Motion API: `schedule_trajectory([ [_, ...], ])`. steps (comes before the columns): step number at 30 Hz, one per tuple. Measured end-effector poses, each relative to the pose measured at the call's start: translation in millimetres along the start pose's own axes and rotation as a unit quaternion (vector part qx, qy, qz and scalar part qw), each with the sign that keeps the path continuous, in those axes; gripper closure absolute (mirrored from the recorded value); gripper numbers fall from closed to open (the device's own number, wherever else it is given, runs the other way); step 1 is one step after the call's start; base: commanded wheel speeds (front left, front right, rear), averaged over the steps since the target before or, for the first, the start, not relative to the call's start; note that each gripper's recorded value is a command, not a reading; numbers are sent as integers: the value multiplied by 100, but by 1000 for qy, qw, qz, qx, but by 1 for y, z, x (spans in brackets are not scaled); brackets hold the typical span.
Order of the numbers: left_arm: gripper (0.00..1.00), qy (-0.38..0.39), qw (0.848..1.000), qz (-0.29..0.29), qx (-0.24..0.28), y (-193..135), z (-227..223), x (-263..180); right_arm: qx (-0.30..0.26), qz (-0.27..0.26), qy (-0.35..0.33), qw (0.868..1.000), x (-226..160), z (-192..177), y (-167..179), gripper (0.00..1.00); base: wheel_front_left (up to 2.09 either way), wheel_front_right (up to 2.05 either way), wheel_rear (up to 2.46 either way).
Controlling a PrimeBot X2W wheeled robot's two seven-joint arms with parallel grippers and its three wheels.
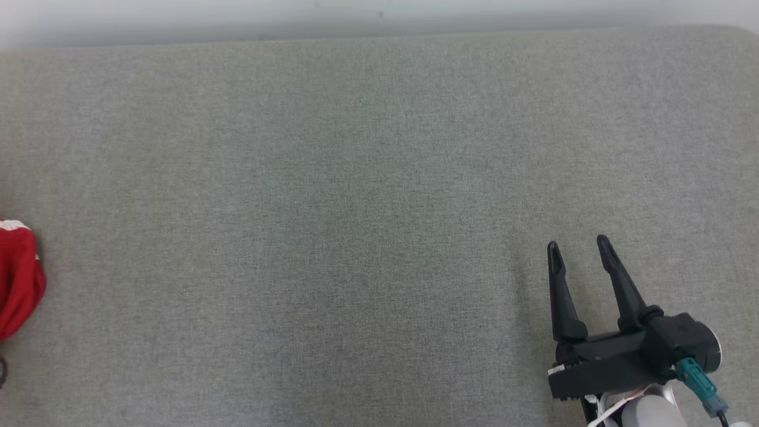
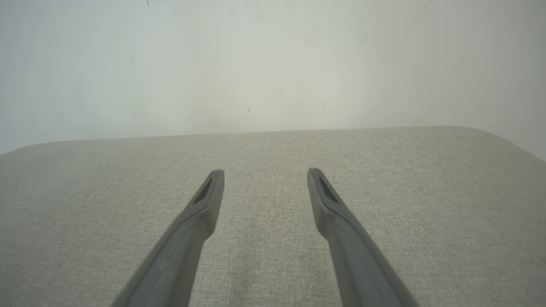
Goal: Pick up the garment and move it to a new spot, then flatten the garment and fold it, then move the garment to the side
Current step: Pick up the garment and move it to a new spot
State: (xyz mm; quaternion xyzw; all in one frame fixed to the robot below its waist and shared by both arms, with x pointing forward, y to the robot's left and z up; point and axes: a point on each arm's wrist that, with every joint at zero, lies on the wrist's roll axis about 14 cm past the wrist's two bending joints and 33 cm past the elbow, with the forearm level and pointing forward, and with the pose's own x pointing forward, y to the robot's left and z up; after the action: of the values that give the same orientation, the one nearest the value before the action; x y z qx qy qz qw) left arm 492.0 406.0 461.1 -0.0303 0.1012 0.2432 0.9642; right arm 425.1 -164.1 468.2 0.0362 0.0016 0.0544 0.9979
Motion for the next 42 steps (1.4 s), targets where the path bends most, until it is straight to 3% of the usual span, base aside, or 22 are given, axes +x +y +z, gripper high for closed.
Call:
schedule_trajectory([
  [7, 100, -103, 994, -26, -8, -4, 67, -2, 3, 8, -2, 1000, -5, 3, 7, 0, 0, 0, 0],
  [13, 100, -224, 972, -65, -10, -21, 158, -14, 6, 12, -9, 1000, -9, 9, 10, 0, 0, 0, 0],
  [17, 100, -300, 946, -120, -12, -62, 212, -34, 9, 8, -18, 1000, -14, 16, 8, 0, 0, 0, 0],
  [22, 100, -336, 923, -186, -14, -116, 237, -54, 14, -10, -22, 1000, -27, 21, -2, 0, 0, 0, 0],
  [26, 100, -354, 897, -261, -36, -181, 254, -82, 13, -36, -25, 999, -41, 25, -17, 0, 0, 0, 0],
  [35, 100, -332, 845, -412, -80, -311, 246, -152, 15, -96, -24, 995, -78, 27, -49, 0, 0, 0, 0],
  [42, 100, -298, 808, -500, -87, -378, 213, -205, 13, -134, -29, 991, -100, 31, -69, 0, 0, 0, 0],
])
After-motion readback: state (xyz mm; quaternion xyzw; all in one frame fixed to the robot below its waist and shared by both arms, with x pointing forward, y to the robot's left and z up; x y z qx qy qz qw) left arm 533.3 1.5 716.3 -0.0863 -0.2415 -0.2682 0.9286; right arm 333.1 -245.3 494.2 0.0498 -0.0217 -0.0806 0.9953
